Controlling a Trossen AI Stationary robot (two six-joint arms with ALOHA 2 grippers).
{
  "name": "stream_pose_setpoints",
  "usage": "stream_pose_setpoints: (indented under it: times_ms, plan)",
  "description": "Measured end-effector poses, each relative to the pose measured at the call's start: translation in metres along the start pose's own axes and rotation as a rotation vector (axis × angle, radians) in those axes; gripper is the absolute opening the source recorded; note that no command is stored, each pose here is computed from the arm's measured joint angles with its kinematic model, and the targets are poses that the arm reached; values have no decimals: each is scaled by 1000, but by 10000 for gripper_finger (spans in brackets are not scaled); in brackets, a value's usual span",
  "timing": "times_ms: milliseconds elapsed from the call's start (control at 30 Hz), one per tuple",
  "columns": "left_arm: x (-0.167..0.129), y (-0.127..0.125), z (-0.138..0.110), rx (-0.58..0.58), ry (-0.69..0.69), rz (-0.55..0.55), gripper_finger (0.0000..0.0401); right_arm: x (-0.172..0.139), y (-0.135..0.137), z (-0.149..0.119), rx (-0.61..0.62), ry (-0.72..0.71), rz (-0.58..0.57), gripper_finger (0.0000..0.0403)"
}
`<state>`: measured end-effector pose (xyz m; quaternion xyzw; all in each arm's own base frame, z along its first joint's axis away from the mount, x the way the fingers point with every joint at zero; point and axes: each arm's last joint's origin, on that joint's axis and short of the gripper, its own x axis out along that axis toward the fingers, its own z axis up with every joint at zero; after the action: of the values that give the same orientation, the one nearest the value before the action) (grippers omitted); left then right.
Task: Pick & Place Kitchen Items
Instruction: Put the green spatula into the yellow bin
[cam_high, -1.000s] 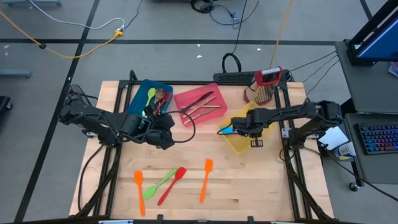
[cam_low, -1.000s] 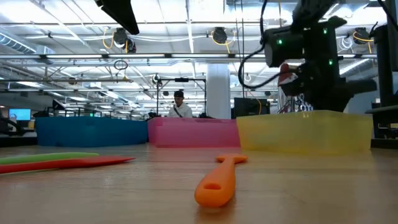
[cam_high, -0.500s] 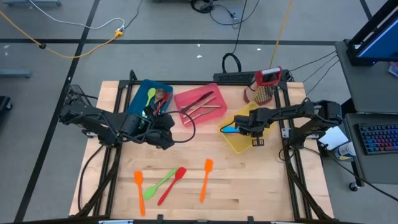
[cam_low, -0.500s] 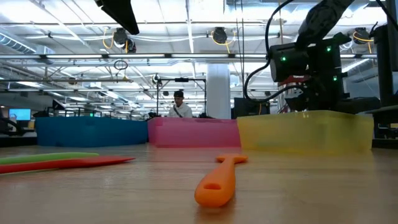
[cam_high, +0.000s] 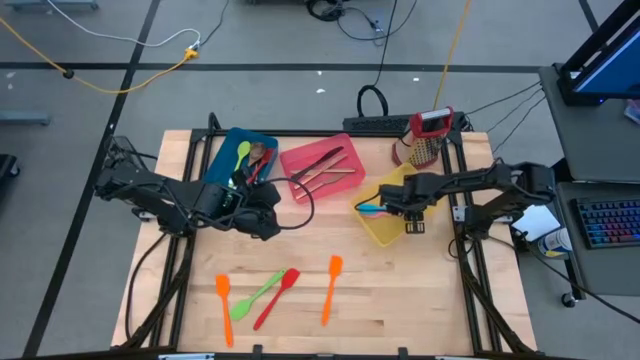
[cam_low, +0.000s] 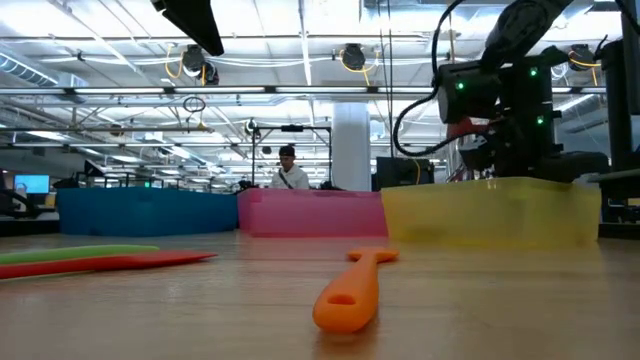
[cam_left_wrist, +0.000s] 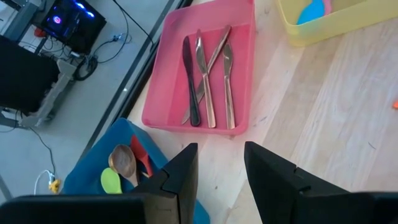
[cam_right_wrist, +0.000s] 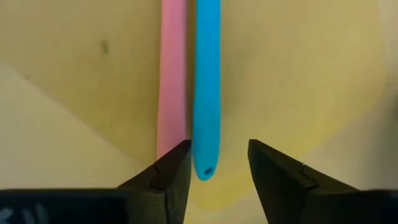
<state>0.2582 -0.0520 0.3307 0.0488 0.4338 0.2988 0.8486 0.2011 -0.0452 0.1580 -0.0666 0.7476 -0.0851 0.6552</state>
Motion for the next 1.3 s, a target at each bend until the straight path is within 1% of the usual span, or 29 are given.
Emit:
stream_pose_setpoints:
  times_ms: [167, 333, 433, 667, 733, 800, 900, 967, 1100, 1200, 1300]
  plan:
    - [-2, -2, -1, -38, -3, -7, 136, -11, -2, -5, 61, -61, -7, 139]
    - [-7, -8, -4, -72, -12, -27, 136, -26, -4, -14, 155, -149, -11, 131]
    - [-11, -12, -6, -107, -12, -53, 136, -36, -6, -18, 201, -223, -14, 130]
    - [-24, -25, -15, -153, -6, -112, 136, -55, -9, -29, 246, -382, -25, 130]
    - [-28, -28, -18, -161, -2, -135, 136, -60, -10, -30, 294, -438, -20, 130]
    - [-32, -32, -21, -169, 7, -160, 136, -67, -12, -28, 333, -526, -19, 130]
    - [-37, -37, -25, -177, 13, -191, 136, -77, -14, -23, 346, -670, -1, 130]
    - [-41, -40, -28, -180, 11, -204, 136, -85, -16, -18, 333, -779, 19, 130]
    - [-47, -46, -34, -177, 8, -232, 136, -101, -18, -6, 293, -996, 97, 130]
    - [-46, -53, -45, -175, 54, -258, 136, -110, -19, 2, 263, -1165, 157, 130]
    - [-41, -60, -59, -191, 93, -260, 136, -108, -17, 7, 248, -1310, 219, 130]
